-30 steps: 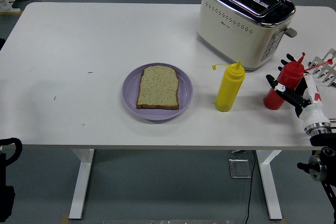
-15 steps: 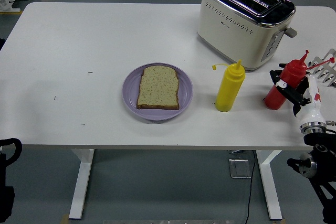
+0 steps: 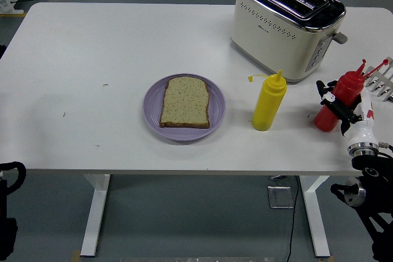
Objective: Pick up the cup,pour liquid into bread,place the cup on the desk
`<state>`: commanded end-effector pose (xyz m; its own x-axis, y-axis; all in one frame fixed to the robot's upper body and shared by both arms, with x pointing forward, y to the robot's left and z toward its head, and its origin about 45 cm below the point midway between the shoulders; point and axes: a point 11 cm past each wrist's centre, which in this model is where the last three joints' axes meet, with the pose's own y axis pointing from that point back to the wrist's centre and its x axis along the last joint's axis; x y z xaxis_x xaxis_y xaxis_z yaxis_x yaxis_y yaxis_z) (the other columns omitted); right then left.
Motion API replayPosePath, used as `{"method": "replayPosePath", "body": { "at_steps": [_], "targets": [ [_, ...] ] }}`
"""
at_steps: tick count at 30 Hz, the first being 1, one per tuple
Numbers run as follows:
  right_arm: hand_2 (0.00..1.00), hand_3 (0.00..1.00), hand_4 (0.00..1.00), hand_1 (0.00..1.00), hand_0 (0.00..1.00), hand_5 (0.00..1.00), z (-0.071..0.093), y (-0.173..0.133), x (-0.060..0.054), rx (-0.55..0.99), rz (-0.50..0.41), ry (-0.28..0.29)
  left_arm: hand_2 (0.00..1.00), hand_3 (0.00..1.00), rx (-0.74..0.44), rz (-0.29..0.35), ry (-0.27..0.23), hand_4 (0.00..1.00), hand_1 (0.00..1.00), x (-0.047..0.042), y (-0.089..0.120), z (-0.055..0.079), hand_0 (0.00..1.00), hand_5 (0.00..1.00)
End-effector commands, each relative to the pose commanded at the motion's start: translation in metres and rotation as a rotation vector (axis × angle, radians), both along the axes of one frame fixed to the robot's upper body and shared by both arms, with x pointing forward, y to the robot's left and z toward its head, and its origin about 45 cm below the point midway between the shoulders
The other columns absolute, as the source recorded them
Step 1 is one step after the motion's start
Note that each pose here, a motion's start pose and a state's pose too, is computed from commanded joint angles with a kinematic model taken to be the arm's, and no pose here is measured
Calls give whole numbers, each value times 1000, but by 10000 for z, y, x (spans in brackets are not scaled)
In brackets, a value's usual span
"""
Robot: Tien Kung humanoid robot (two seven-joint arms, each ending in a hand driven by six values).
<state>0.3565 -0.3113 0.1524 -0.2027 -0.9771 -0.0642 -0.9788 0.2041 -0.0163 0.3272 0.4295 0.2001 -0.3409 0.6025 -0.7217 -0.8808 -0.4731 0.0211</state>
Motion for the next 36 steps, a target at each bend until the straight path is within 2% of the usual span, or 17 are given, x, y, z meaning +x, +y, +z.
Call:
{"method": "replayPosePath", "body": {
  "at_steps": [10, 11, 16, 17, 22, 23, 25, 29, 30, 36],
  "targets": [
    [210, 254, 819, 67, 31, 157, 11, -4, -5, 27, 6, 4, 736, 692, 1, -3, 4, 588, 734, -3, -9, -12, 783, 998],
    [198, 260, 826, 59, 17, 207, 27, -9, -4, 31, 6, 1, 736, 692, 1, -2, 4, 588, 734, -4, -9, -13, 783, 998],
    [198, 260, 826, 59, 17, 207, 107, -42, 9, 36, 4, -16, 736, 692, 2, -3, 5, 588, 734, -6, -10, -15, 783, 998],
    [191, 272, 821, 52, 9, 265, 122, -47, 11, 39, 3, -20, 735, 692, 2, -3, 5, 588, 734, -7, -10, -16, 784, 998],
    [191, 272, 821, 52, 9, 265, 281, -55, 34, 41, 13, -63, 735, 692, 2, -2, 5, 588, 734, -9, -8, -17, 784, 998],
    [192, 280, 787, 25, 2, 280, 341, -51, 43, 34, 21, -78, 736, 692, 2, -1, 5, 588, 735, -10, -6, -15, 786, 998],
    [192, 280, 787, 25, 2, 280, 431, -49, 61, 15, 30, -100, 736, 692, 1, 0, 4, 588, 735, -10, -2, -13, 786, 998],
    [192, 284, 785, 25, 2, 284, 713, -38, 130, -68, 58, -163, 736, 692, 1, 3, 2, 589, 735, -11, 7, -6, 786, 998],
    [192, 284, 785, 25, 2, 284, 848, -26, 166, -113, 70, -190, 736, 692, 1, 4, 1, 589, 735, -11, 10, -4, 786, 998],
    [190, 284, 792, 26, 2, 311, 1390, 112, 296, -356, 120, -311, 736, 691, 1, 6, -2, 588, 735, -9, 18, 7, 786, 998]
  ]
}}
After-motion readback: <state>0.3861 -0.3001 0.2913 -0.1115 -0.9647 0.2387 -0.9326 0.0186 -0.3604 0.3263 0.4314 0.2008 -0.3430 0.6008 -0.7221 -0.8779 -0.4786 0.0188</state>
